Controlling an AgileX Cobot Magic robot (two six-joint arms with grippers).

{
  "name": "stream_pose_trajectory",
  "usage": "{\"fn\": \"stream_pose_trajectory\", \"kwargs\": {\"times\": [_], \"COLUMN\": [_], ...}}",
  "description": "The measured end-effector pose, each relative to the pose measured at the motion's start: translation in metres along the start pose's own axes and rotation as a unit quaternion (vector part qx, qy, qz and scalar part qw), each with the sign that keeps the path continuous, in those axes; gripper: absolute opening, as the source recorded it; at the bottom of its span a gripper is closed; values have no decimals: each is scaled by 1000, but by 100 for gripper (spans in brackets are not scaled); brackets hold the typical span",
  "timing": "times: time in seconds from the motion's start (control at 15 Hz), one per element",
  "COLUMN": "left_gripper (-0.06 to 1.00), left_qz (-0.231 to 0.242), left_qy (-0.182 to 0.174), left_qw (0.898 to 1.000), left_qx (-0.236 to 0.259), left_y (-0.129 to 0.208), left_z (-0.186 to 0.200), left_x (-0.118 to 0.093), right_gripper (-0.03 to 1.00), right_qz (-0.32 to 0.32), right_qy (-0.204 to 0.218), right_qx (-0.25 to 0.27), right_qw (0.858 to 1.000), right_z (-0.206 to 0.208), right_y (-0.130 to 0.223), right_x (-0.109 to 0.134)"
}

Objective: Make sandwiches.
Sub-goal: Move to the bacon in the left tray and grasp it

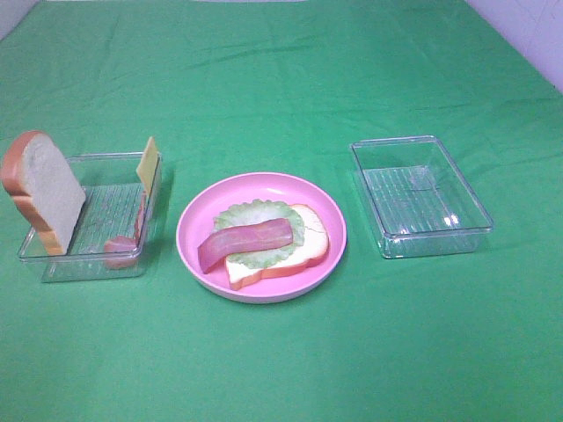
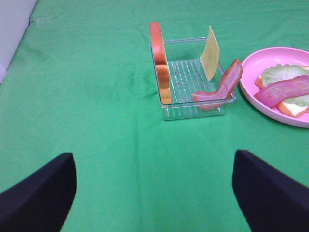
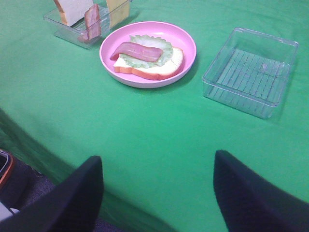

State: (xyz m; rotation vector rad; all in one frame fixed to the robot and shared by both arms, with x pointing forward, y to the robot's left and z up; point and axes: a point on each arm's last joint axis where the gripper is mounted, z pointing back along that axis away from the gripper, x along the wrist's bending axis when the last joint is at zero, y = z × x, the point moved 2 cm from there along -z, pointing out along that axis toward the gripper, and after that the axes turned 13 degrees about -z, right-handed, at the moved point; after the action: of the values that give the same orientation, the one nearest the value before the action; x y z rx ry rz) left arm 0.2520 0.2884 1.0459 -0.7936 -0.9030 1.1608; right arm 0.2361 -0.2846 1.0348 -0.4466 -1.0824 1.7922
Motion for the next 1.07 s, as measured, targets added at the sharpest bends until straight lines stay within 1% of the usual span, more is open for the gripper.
{"fn": "stream_pose_trajectory", "kwargs": {"times": [0.13,0.2,0.27,0.33,0.4,0.47,0.53,0.6,0.67,0.73,0.87,0.93,1.0,1.07], "left_gripper": [83,83,83,83,83,83,83,83,83,83,83,82,81,80], "left_qz": [8,14,30,30,40,55,83,103,105,105,106,111,110,111], "left_qy": [9,6,5,5,11,26,57,92,112,112,146,161,166,168], "left_qw": [1000,1000,999,999,999,998,993,985,980,980,966,956,952,950], "left_qx": [-3,-9,-14,-14,-8,14,53,99,128,128,185,220,234,240], "left_y": [-8,-19,-41,-41,-54,-69,-88,-103,-108,-108,-111,-109,-110,-111], "left_z": [-1,-2,-10,-10,-17,-30,-52,-82,-101,-101,-141,-168,-182,-188], "left_x": [0,3,10,10,14,17,19,21,21,21,23,24,26,27], "right_gripper": [62,62,62,62,62,62,62,62,62,62,62,62,62,62], "right_qz": [0,0,0,0,-1,-1,-9,-29,-44,-44,-81,-96,-109,-114], "right_qy": [0,0,-1,-1,-2,-1,6,33,56,56,109,131,151,158], "right_qx": [0,0,0,0,0,0,-2,-8,-12,-12,-23,-28,-32,-33], "right_qw": [1000,1000,1000,1000,1000,1000,1000,999,997,997,990,986,982,980], "right_z": [0,0,0,0,0,0,0,-1,-2,-2,-4,-4,-5,-5], "right_y": [0,0,0,0,0,0,0,-1,-1,-1,-3,-3,-4,-4], "right_x": [0,0,0,0,0,0,1,1,1,1,0,0,-1,-1]}}
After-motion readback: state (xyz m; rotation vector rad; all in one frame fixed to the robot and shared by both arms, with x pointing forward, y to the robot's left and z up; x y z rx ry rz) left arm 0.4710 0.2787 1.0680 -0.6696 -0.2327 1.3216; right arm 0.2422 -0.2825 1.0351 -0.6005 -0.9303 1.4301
